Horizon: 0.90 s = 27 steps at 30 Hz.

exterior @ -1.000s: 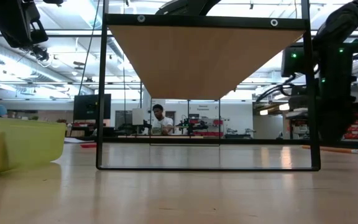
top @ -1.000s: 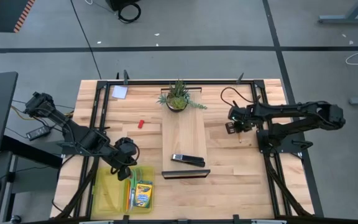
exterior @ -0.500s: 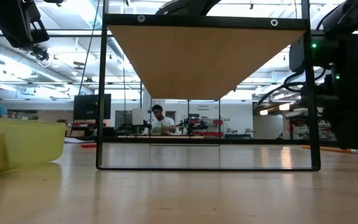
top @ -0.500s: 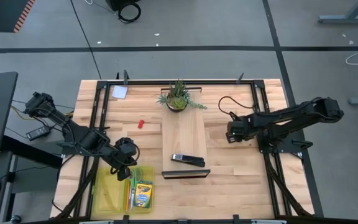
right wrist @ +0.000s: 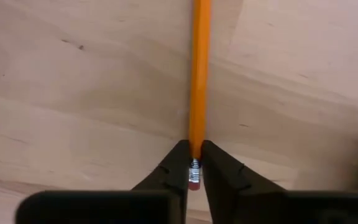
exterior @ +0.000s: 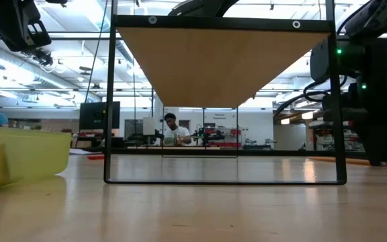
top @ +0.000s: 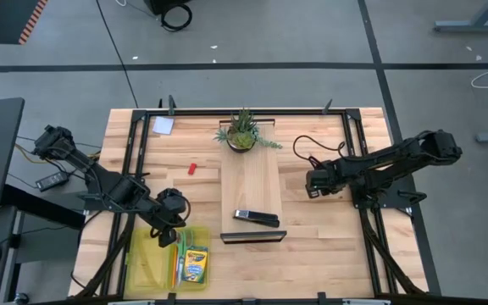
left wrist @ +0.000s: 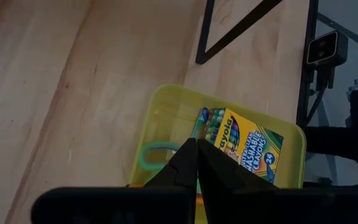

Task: Pack school essentials
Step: Put the orange pencil into the yellow supply box

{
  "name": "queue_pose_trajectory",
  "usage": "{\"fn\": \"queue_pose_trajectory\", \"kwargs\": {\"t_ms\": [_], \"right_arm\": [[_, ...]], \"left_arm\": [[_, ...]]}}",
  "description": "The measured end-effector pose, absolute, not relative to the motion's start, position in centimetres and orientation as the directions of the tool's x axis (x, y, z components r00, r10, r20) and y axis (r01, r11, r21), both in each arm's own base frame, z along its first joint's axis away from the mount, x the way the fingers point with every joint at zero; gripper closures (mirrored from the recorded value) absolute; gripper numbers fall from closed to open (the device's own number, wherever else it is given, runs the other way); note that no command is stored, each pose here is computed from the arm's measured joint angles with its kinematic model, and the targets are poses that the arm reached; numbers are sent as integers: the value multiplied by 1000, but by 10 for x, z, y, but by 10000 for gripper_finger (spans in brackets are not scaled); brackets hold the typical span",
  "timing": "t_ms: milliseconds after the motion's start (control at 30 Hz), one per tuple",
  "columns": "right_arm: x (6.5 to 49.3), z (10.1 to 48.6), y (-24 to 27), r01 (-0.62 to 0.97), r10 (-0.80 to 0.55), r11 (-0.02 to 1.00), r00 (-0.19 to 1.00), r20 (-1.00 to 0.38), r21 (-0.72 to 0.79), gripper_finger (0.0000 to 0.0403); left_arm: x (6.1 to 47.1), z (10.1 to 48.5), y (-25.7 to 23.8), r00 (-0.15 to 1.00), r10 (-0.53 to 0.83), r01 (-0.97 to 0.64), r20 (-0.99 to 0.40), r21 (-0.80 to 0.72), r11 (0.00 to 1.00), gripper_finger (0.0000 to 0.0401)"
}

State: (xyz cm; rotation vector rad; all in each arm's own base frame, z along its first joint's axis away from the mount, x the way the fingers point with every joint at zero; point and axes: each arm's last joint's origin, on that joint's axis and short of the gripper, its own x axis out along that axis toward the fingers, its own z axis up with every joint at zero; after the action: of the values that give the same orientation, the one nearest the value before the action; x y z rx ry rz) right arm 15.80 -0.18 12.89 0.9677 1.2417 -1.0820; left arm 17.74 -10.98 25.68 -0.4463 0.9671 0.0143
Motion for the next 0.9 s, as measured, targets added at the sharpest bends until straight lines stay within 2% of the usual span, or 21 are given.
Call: {"fn": "queue_pose_trajectory", "kwargs": {"t_ms": [100,267,500,800,900], "right_arm": [[158,129,-2,970,-92,241,10,-996,-13,384],[158,129,-2,968,-91,252,13,-996,-10,385],[154,146,-2,967,-106,242,109,-988,81,398],[149,156,-2,961,-115,241,165,-979,134,398],[149,156,-2,954,-124,271,165,-978,127,383]], "left_arm": [[177,257,-110,575,-185,-208,-797,-360,909,381],[177,257,-110,575,-184,-210,-797,-362,908,377],[177,257,-110,575,-185,-207,-797,-360,910,385],[177,257,-110,574,-184,-204,-798,-357,912,381],[177,257,-110,575,-184,-204,-797,-358,911,382]]}}
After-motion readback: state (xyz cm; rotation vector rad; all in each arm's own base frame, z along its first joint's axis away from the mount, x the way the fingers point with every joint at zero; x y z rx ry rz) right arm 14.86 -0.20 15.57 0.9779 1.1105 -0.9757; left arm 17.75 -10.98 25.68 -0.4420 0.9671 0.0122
